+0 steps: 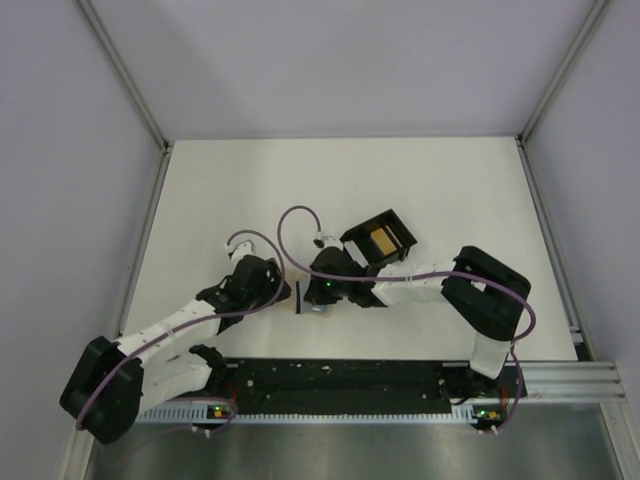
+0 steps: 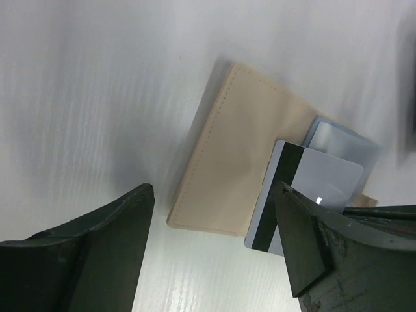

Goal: Put the credit cards into the card holder
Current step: Open the card holder at the center of the board.

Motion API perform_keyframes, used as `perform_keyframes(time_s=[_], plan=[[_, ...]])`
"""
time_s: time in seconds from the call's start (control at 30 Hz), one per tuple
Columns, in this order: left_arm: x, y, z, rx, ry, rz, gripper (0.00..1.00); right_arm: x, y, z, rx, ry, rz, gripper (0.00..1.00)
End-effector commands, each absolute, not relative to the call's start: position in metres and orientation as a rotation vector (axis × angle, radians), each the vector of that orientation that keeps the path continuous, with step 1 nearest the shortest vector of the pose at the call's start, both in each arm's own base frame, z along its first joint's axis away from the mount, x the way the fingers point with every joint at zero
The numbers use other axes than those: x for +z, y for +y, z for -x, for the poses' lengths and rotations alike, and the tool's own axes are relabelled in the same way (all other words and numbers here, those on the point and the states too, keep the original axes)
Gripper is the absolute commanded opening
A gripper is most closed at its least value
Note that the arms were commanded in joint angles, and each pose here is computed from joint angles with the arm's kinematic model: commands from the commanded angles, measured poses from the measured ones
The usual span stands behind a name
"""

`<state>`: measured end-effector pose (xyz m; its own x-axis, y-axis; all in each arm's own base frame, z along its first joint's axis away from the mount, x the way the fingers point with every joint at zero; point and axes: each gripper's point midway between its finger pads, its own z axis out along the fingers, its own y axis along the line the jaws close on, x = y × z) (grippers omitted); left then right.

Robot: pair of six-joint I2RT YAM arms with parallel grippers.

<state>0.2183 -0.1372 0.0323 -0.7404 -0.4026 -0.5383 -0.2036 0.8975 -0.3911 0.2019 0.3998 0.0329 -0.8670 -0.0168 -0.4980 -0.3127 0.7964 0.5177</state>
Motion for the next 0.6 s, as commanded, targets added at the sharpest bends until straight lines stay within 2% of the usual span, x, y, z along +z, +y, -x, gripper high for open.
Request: perform_keyframes(time_s=[0.0,0.07,0.1,0.27,0.37,0.4,0.57], plan=[[0.032,-0.149,-0.224,-0.486,2.399,0.415,0.74,0.021,0.382,-0.194,0.746,2.522,0.297,0.00],[0.033,-0.156,-0.223,-0.549,2.387,0.391,0.68,0.022,0.383,-0.193,0.754,2.517,0.306,0.00],[0.034,-0.160,-0.224,-0.581,2.377,0.384,0.62,0.023,0.384,-0.193,0.760,2.517,0.306,0.00],[0.035,-0.168,-0.222,-0.651,2.370,0.372,0.23,0.021,0.384,-0.192,0.759,2.521,0.312,0.00],[0.034,-0.168,-0.220,-0.653,2.374,0.362,0.04,0.026,0.386,-0.192,0.771,2.508,0.326,0.00],[0.034,-0.167,-0.220,-0.652,2.374,0.364,0.00,0.032,0.387,-0.194,0.778,2.495,0.329,0.00],[0.031,-0.165,-0.215,-0.639,2.401,0.380,0.00,0.059,0.367,-0.202,0.728,2.444,0.272,0.00]])
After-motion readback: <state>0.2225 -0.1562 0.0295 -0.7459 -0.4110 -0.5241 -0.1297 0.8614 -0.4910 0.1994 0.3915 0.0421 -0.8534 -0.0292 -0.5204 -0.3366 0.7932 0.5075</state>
